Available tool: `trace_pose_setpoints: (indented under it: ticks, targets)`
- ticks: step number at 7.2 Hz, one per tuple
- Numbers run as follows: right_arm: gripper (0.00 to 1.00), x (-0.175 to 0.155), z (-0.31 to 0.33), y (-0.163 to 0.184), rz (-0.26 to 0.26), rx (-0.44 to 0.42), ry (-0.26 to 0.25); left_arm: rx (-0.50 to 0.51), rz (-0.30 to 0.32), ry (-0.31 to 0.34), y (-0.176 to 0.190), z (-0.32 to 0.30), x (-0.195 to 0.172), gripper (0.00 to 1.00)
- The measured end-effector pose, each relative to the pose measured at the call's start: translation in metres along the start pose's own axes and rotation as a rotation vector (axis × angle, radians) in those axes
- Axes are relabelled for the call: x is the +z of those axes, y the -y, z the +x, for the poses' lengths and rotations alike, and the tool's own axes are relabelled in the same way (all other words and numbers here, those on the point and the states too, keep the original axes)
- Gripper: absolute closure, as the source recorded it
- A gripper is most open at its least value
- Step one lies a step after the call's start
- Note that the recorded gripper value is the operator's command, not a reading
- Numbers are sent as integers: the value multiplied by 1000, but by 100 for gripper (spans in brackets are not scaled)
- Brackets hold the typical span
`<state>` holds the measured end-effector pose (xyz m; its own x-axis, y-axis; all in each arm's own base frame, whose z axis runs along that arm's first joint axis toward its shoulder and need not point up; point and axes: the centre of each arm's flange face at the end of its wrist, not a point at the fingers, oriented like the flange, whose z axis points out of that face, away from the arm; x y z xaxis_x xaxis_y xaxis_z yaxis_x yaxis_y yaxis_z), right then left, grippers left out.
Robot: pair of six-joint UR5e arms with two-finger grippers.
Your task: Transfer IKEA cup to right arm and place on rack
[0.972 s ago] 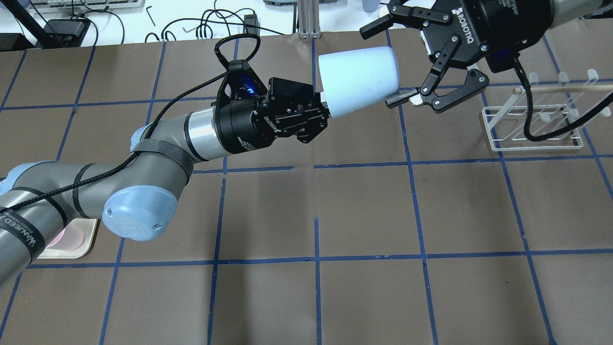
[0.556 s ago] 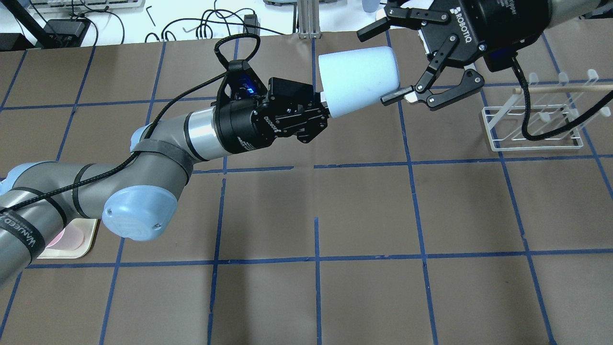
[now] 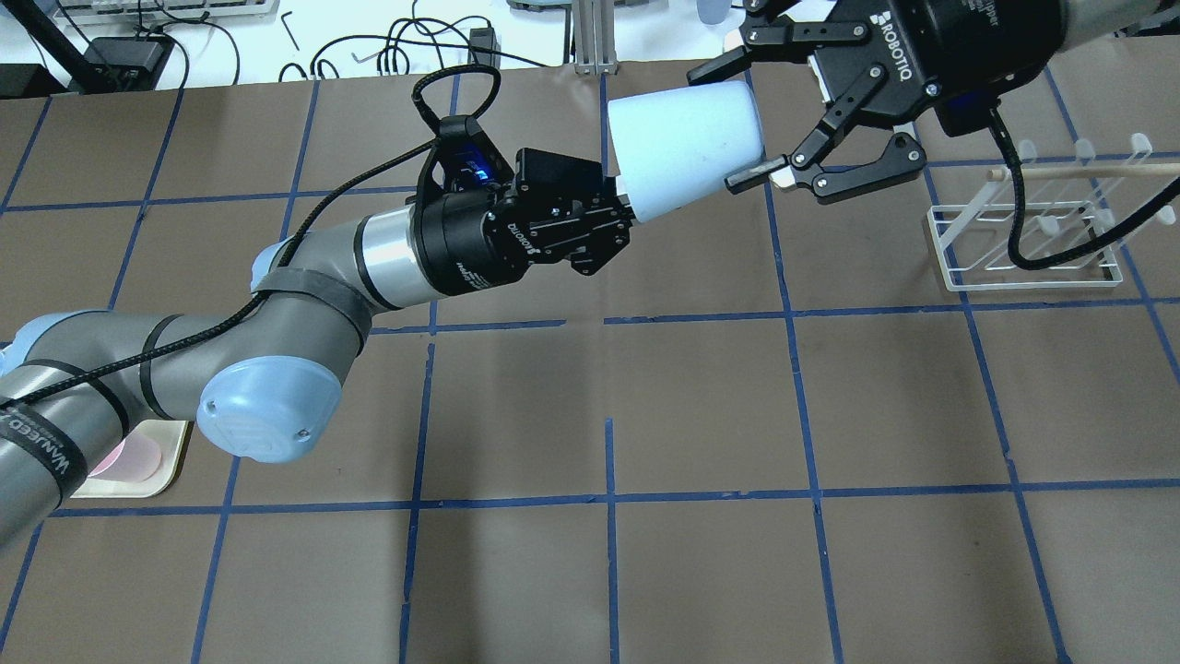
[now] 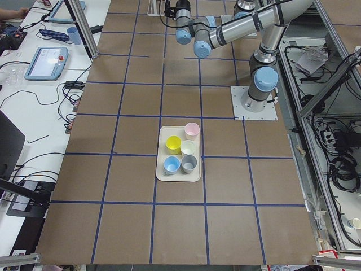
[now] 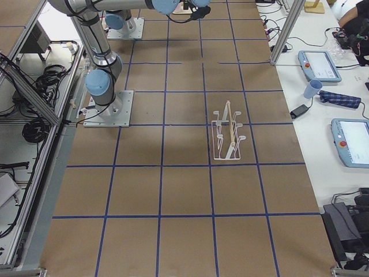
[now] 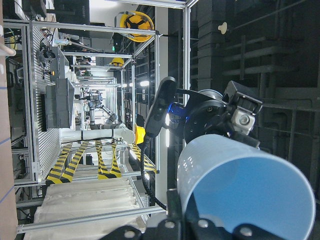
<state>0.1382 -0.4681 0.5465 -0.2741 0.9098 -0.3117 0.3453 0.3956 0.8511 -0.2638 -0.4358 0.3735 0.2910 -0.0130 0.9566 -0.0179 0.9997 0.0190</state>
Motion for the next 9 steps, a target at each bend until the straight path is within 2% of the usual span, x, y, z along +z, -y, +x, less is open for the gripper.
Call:
trace_pose_setpoints:
  ticks: [1, 2, 5, 7, 9]
  targets:
    - [75, -1, 0, 0, 2, -2, 3, 0, -1, 1, 0, 0, 0, 33]
    - [79, -2, -1, 0, 4, -5, 4, 0, 0, 1, 0, 1, 0, 33]
    - [83, -8, -5, -1, 23, -33, 18, -1, 1, 5, 1, 2, 0, 26]
    - [83, -27, -13, -1, 101, -116, 39, -6, 11, 10, 5, 4, -6, 25]
    - [84, -50, -19, 5, 244, -215, 10, -27, 29, 10, 10, 8, -14, 22]
